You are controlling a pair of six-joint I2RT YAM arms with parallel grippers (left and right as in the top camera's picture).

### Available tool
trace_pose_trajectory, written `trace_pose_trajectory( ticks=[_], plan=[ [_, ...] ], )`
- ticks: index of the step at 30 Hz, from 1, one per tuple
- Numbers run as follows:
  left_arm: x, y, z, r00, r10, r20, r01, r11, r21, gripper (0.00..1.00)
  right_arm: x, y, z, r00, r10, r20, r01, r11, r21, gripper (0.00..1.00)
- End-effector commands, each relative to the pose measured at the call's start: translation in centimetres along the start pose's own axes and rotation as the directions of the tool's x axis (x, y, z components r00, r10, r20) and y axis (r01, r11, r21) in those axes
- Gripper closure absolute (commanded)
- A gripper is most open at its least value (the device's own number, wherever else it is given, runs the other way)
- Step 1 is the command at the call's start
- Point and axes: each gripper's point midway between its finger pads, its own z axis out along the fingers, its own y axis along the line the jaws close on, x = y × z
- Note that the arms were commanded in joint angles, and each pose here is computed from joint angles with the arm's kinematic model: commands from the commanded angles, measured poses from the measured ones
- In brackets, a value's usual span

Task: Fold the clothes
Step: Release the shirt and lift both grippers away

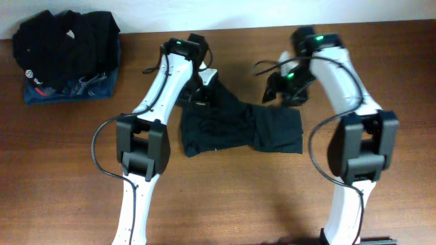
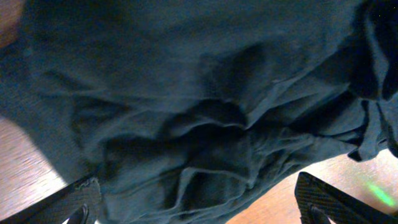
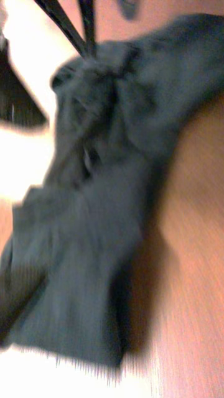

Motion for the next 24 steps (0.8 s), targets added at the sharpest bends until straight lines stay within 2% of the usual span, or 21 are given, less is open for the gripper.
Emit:
trace_pose_trajectory(
  ticks=[1, 5, 7, 16, 19, 21, 24],
  plan=[
    [-0.1, 2.0, -0.9, 0.995, -0.095, 0.011, 0.095, 0.995, 0.003, 0.01, -1.6, -5.4, -3.3, 0.982, 0.155, 0.108, -0.166, 0.981, 0.105, 0.01],
    [0.9, 5.0, -1.6, 0.975, -0.22, -0.009, 0.22, 0.975, -0.036, 0.01, -2.1, -9.0, -4.3, 0.96, 0.242, 0.137, -0.256, 0.962, 0.094, 0.01],
    [1.9, 5.9, -1.8, 0.969, -0.243, -0.039, 0.241, 0.969, -0.058, 0.01, -2.0, -9.7, -4.4, 0.957, 0.256, 0.137, -0.269, 0.958, 0.095, 0.01],
    [3.6, 6.6, 1.3, 0.957, -0.262, -0.123, 0.257, 0.965, -0.055, 0.01, -1.7, -10.2, -3.4, 0.966, 0.227, 0.12, -0.24, 0.965, 0.105, 0.01],
    [4.0, 6.0, 2.7, 0.953, -0.263, -0.151, 0.265, 0.964, -0.009, 0.01, -1.7, -10.2, -3.4, 0.97, 0.212, 0.119, -0.224, 0.969, 0.107, 0.01],
    [3.9, 5.1, 3.5, 0.958, -0.24, -0.157, 0.252, 0.966, 0.064, 0.01, -1.8, -10.2, -3.4, 0.97, 0.211, 0.122, -0.224, 0.969, 0.107, 0.01],
    [3.8, 4.9, 3.7, 0.963, -0.223, -0.151, 0.237, 0.968, 0.08, 0.01, -1.8, -10.2, -3.4, 0.97, 0.211, 0.122, -0.224, 0.969, 0.107, 0.01]
  ],
)
